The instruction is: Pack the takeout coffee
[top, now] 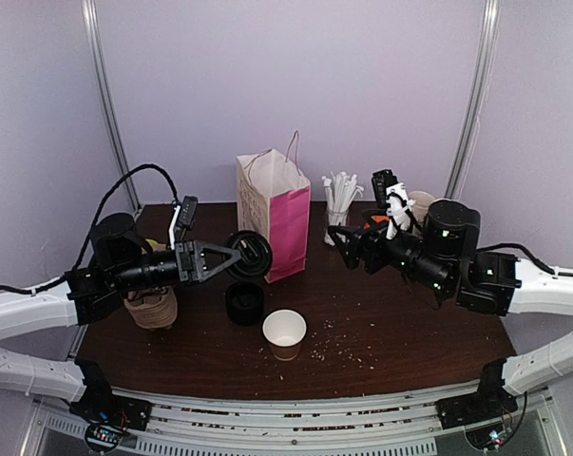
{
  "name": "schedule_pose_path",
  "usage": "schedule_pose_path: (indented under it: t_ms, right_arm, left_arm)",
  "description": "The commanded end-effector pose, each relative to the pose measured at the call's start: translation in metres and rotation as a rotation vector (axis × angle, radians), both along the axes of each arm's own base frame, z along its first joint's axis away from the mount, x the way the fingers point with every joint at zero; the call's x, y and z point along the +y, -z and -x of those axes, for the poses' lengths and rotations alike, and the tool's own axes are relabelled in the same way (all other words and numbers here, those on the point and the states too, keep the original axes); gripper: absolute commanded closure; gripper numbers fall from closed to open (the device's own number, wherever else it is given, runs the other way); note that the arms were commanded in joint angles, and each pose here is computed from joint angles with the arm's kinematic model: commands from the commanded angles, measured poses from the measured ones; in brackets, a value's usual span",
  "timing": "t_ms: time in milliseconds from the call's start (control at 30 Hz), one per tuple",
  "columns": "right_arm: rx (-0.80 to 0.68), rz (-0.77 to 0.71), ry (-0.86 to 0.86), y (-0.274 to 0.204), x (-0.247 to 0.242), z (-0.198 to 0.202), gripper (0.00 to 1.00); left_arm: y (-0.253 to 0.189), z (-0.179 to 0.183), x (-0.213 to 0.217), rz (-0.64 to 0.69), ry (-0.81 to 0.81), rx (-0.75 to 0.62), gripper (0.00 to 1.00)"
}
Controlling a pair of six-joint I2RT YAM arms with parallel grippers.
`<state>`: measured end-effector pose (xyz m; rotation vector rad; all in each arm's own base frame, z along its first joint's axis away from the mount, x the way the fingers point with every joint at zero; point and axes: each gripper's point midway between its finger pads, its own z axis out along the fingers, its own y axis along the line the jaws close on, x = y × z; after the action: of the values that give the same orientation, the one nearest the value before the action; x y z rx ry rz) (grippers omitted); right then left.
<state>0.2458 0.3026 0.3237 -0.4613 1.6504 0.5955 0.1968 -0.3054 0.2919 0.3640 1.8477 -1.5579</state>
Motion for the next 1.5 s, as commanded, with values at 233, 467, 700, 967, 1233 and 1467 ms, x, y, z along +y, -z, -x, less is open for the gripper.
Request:
schedule_pose_path:
  t_ms: [233,467,700,967,1233,1467]
  right_arm:
    - [0.534,-0.447,-0.521,0.013,0.06,0.039,0.14]
    - [0.645,-0.472,-0.62,0.026,0.085,0.049,0.22]
    - [0.674,-0.505,-0.713,0.023,0.1,0.06,0.31]
    - [0.68,-0.537,-0.784,0.017,0.1,0.07,0.38]
    - [0.701,-0.52,-0.808,0.021,0.102,0.076,0.53]
    - [0.722,-0.482,-0.804,0.032,0.104,0.079,0.53]
  left_arm:
    - [-0.01,0.037,-0.01,0.087,0.225,-0.147,0.92]
    - [-0.01,0.042,-0.015,0.103,0.262,-0.152,0.92]
    - [-0.015,0.052,-0.023,0.134,0.324,-0.162,0.92]
    - [-0.014,0.053,-0.029,0.135,0.34,-0.155,0.92]
    - [-0.017,0.054,-0.032,0.148,0.353,-0.159,0.92]
    - [-0.022,0.058,-0.032,0.17,0.379,-0.161,0.92]
